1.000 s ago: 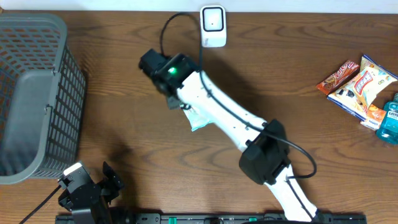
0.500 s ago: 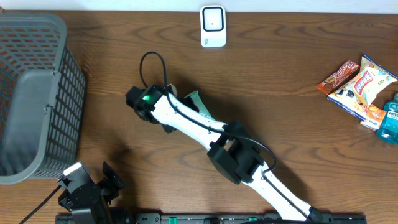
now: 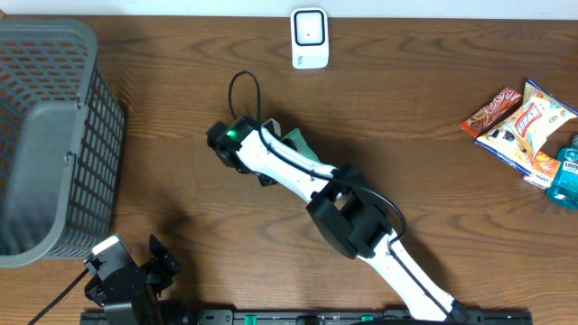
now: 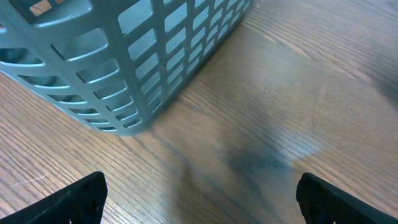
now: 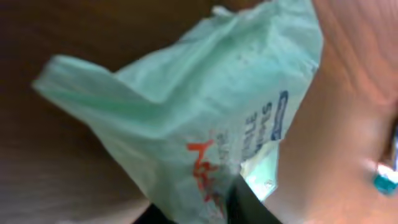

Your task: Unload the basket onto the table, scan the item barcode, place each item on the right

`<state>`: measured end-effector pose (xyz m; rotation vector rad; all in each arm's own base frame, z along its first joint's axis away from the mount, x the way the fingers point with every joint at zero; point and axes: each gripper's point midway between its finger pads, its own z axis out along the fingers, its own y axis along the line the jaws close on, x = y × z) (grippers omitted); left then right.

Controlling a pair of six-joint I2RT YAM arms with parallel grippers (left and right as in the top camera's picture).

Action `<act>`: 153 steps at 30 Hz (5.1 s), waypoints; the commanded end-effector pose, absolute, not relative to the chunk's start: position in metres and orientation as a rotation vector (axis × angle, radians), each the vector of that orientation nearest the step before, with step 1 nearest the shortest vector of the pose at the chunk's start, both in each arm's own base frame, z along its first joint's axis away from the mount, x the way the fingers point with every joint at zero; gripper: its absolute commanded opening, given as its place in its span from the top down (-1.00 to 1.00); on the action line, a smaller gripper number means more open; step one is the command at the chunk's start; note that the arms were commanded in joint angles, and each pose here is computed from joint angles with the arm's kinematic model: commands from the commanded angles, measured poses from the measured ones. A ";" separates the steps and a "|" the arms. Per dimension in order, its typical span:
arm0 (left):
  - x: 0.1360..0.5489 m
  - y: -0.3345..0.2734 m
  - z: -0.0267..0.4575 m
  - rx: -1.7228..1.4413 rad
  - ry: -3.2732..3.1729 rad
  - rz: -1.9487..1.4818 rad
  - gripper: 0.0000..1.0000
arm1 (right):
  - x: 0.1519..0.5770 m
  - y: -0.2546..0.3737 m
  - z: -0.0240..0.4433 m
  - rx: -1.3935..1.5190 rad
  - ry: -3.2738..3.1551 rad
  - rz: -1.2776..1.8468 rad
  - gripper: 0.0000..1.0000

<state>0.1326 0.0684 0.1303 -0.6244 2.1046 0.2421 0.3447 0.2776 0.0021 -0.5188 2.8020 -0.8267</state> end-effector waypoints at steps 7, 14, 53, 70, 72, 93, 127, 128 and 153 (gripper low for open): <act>0.132 0.070 0.134 -0.639 2.088 0.245 -0.95 | 0.311 0.327 0.020 -0.834 3.124 -0.213 0.98; 0.132 0.070 0.134 -0.639 2.088 0.245 -0.95 | 0.274 0.368 0.098 -1.360 2.969 1.001 0.98; 0.132 0.070 0.134 -0.639 2.088 0.245 -0.95 | 0.209 0.337 0.169 -0.856 2.324 2.402 0.98; 0.132 0.070 0.134 -0.639 2.088 0.245 -0.95 | 0.156 0.243 0.181 -0.672 2.203 2.286 0.97; 0.132 0.070 0.134 -0.639 2.088 0.245 -0.95 | 0.165 0.239 0.183 -0.675 2.162 2.252 0.98; 0.132 0.070 0.134 -0.639 2.088 0.245 -0.95 | 0.383 0.210 0.119 -0.343 2.721 0.828 0.98; 0.132 0.070 0.134 -0.639 2.088 0.245 -0.95 | 0.649 0.261 0.124 -0.100 2.173 0.100 0.98; 0.132 0.070 0.134 -0.639 2.088 0.245 -0.95 | 0.648 0.262 0.120 -0.104 2.175 0.087 0.98; 0.132 0.070 0.134 -0.639 2.088 0.245 -0.95 | 0.646 0.278 0.082 -0.628 2.133 -0.093 0.98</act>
